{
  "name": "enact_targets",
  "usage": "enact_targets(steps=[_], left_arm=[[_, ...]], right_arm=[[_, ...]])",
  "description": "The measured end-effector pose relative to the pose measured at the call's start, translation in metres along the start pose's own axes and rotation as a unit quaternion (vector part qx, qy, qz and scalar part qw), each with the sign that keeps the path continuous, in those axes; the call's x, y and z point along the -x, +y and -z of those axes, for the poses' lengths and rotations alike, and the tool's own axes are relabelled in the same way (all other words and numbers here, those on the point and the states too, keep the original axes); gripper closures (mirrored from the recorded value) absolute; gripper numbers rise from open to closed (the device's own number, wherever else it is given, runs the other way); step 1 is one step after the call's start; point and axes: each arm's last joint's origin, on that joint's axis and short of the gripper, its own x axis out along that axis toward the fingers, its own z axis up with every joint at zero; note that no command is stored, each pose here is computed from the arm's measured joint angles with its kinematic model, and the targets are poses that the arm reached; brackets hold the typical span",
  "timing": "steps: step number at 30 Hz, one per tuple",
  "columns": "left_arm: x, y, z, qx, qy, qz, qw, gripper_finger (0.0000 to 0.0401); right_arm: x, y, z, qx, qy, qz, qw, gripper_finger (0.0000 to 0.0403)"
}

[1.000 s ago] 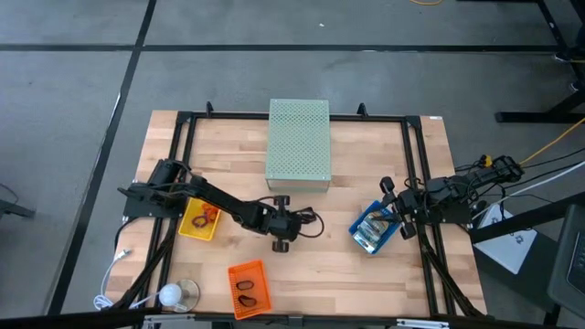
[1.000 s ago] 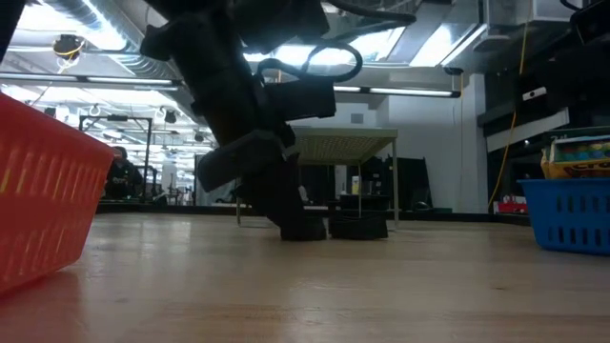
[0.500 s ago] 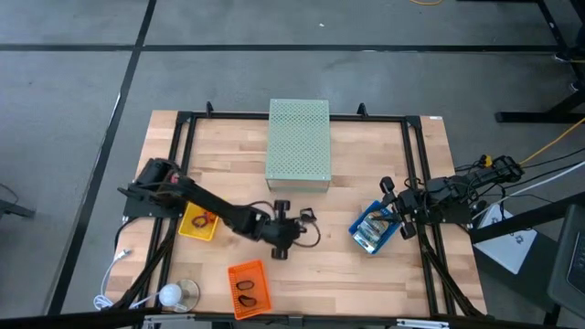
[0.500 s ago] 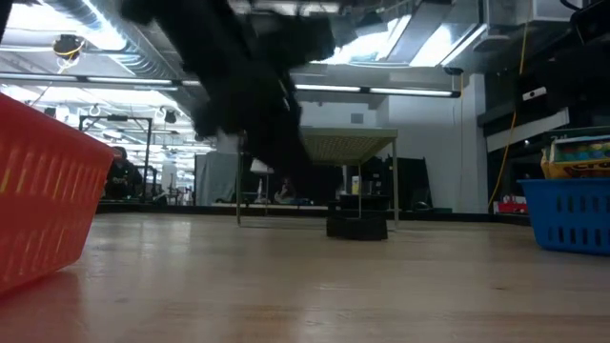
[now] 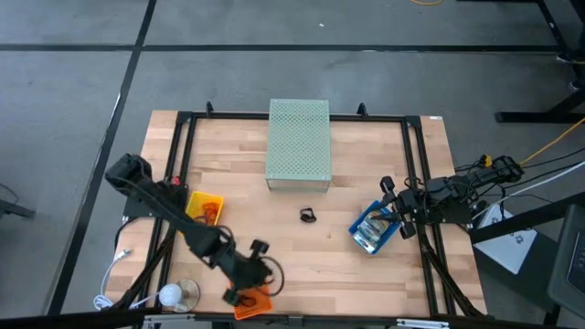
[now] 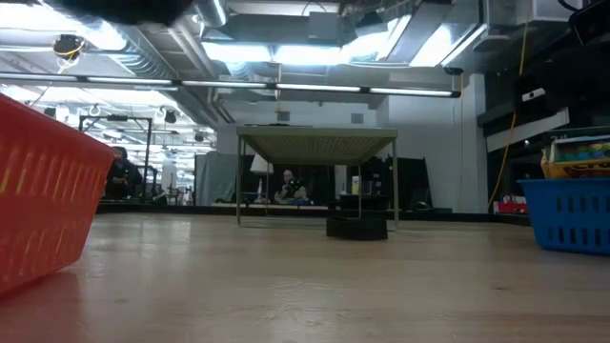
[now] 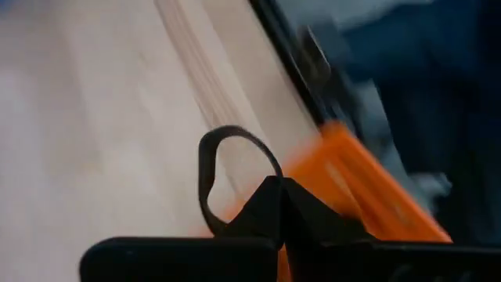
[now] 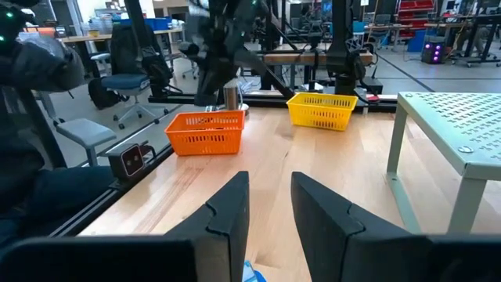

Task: Pick & Place Office Desk Supplies
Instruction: Put the black rubber band into the orange bin

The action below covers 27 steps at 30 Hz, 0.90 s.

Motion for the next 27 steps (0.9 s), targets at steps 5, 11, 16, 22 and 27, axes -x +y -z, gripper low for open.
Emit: enact_targets(steps=[5,11,16,22,27], left_arm=[[-0.001,-0.018,0.015,-0.005,0.063,0.038,0.997,0.0398],[-0.002,-0.026,0.018,-0.008,0.081,0.088,0.993,0.0398],[-0.011,-0.027,0.024,-0.001,0.097,0.06,0.993,0.0394],[-0.02,-0.025,0.028,0.008,0.108,0.036,0.993,0.0347],[-0.02,-0.024,0.029,0.006,0.107,0.026,0.994,0.0294]], right_arm=[[0.0,0.0,0.0,0.0,0.0,0.002,1.0,0.0304],[0.0,-0.001,0.0,0.008,-0.001,0.019,1.0,0.0304],[0.0,-0.001,0.0,0.008,-0.001,0.019,1.0,0.0304],[0.0,-0.001,0.0,0.008,-0.001,0.019,1.0,0.0304],[0.0,-0.001,0.0,0.008,-0.001,0.018,1.0,0.0304]])
